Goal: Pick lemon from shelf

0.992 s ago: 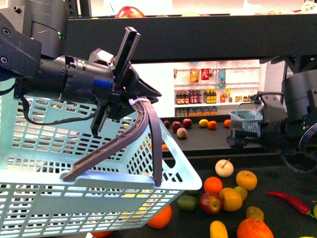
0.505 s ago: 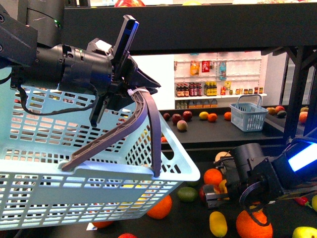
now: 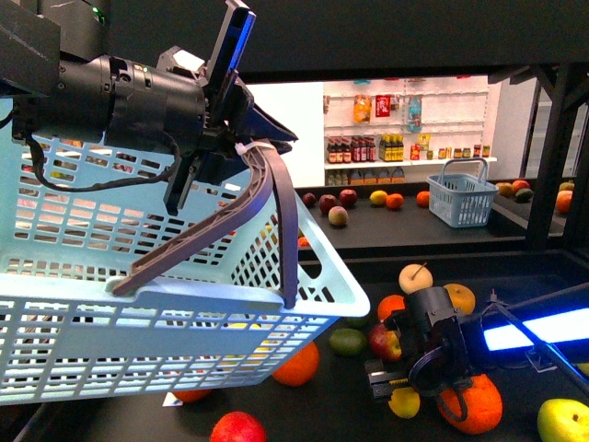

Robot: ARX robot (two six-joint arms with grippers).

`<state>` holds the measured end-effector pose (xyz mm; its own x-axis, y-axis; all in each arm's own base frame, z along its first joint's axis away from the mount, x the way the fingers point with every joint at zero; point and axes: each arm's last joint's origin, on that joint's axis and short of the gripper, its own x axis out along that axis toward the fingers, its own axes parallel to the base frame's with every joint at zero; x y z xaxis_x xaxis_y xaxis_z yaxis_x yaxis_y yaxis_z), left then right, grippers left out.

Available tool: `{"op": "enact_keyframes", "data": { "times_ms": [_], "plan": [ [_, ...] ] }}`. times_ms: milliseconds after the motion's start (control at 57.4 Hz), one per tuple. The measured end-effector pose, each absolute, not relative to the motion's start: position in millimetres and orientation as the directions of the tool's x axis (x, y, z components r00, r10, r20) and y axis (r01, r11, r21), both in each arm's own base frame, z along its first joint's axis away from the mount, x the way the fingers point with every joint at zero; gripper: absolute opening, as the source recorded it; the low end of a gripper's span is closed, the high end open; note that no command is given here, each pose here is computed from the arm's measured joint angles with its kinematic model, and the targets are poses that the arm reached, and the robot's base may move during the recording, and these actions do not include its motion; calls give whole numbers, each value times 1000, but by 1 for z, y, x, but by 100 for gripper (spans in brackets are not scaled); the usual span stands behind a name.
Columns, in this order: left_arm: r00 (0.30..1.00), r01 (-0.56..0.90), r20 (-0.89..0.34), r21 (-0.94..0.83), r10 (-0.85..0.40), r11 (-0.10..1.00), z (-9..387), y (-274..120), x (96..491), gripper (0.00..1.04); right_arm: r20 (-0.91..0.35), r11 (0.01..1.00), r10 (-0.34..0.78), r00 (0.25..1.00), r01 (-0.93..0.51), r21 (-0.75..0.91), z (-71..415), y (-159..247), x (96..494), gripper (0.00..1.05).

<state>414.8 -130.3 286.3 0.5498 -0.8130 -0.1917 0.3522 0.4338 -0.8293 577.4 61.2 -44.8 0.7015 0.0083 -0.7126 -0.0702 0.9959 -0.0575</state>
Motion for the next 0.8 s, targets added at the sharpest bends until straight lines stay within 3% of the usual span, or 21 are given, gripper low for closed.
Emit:
{"op": "enact_keyframes", "data": {
  "times_ms": [609,696,731,801],
  "plan": [
    [550,352,-192,-829,-813,434,286,-130,415,8,-741,994,-24,671,-64,-91,-73,71,586,97],
    [550,352,-192,-829,-813,434,286,-130,415,8,-734,994,-32,679,-58,-97,-71,70,587,90],
    [549,353,-192,-829,-813,433,286,-130,415,8,-728,994,-33,684,-56,-98,-69,69,588,78],
    [549,353,-192,-829,-814,433,286,-130,415,8,-726,993,-37,687,-53,-101,-68,68,588,72]
  ]
}}
